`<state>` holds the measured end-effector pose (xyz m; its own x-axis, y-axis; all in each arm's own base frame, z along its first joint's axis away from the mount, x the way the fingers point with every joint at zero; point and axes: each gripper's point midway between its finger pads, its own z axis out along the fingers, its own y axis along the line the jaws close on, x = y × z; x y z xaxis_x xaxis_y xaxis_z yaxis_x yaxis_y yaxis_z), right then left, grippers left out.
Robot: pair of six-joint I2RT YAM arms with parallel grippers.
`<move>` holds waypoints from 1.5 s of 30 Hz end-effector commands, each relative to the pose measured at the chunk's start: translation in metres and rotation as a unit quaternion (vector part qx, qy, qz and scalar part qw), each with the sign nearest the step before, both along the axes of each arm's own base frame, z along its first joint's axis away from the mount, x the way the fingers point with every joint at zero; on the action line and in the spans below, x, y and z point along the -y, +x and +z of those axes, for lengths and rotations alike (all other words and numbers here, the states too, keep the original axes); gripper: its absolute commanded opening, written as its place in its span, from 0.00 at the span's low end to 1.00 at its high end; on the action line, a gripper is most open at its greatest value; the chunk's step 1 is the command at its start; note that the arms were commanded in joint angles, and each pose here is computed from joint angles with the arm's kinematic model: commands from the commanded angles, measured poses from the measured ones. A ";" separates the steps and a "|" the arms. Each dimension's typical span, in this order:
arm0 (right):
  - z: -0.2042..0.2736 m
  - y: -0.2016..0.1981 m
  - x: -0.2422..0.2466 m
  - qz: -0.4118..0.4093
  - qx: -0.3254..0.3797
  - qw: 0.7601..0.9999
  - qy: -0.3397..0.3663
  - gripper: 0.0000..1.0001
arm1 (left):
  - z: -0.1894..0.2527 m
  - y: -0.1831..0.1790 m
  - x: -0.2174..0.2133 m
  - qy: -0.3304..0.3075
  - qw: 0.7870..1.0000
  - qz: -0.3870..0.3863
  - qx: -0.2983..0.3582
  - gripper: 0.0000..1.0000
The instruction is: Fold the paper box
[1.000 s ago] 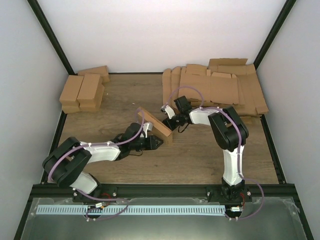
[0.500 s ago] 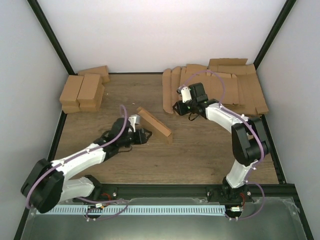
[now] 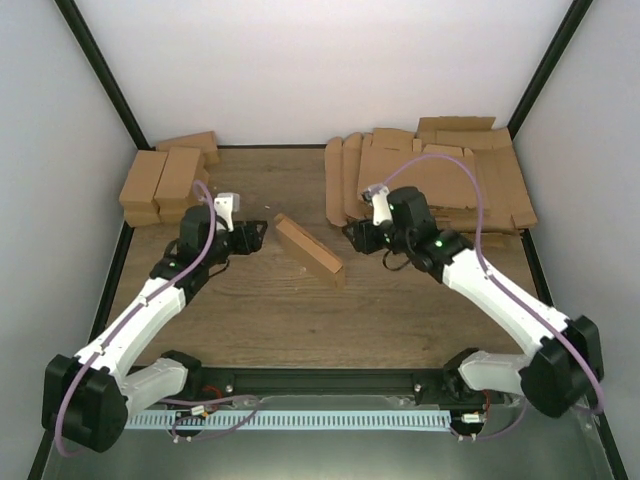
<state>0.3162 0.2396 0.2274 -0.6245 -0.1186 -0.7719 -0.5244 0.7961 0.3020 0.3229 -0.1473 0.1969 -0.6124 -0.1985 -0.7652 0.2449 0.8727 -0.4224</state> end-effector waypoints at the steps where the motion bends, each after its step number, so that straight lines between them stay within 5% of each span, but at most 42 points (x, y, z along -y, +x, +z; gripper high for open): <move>1: -0.012 -0.037 0.012 -0.010 -0.061 0.998 0.031 0.63 | 0.034 0.007 0.012 0.033 0.991 -0.064 0.110 0.75; 5: -0.011 -0.064 0.012 0.018 -0.103 0.994 0.041 0.70 | 0.042 0.018 -0.001 0.072 0.989 -0.041 0.123 0.92; 8: 0.003 -0.083 0.010 0.032 -0.099 0.989 0.106 0.97 | 0.044 0.025 0.007 0.075 0.986 -0.091 0.119 0.91; 12: 0.017 -0.098 0.016 0.024 -0.081 0.983 0.166 1.00 | 0.039 0.040 0.011 0.060 0.984 -0.110 0.127 0.88; 17: 0.016 -0.093 0.025 -0.021 -0.108 0.982 0.155 1.00 | 0.025 0.047 0.031 0.055 0.974 -0.177 0.130 0.77; 23: -0.008 -0.092 0.024 -0.065 -0.179 0.970 0.151 0.84 | 0.010 0.047 0.049 0.056 0.961 -0.245 0.119 0.66; 30: -0.017 -0.088 0.013 -0.091 -0.187 0.967 0.150 0.52 | 0.002 0.055 0.049 0.076 0.957 -0.252 0.121 0.61; 45: -0.026 -0.075 -0.014 -0.095 -0.185 0.972 0.110 0.45 | -0.026 0.055 0.055 0.090 0.951 -0.286 0.076 0.39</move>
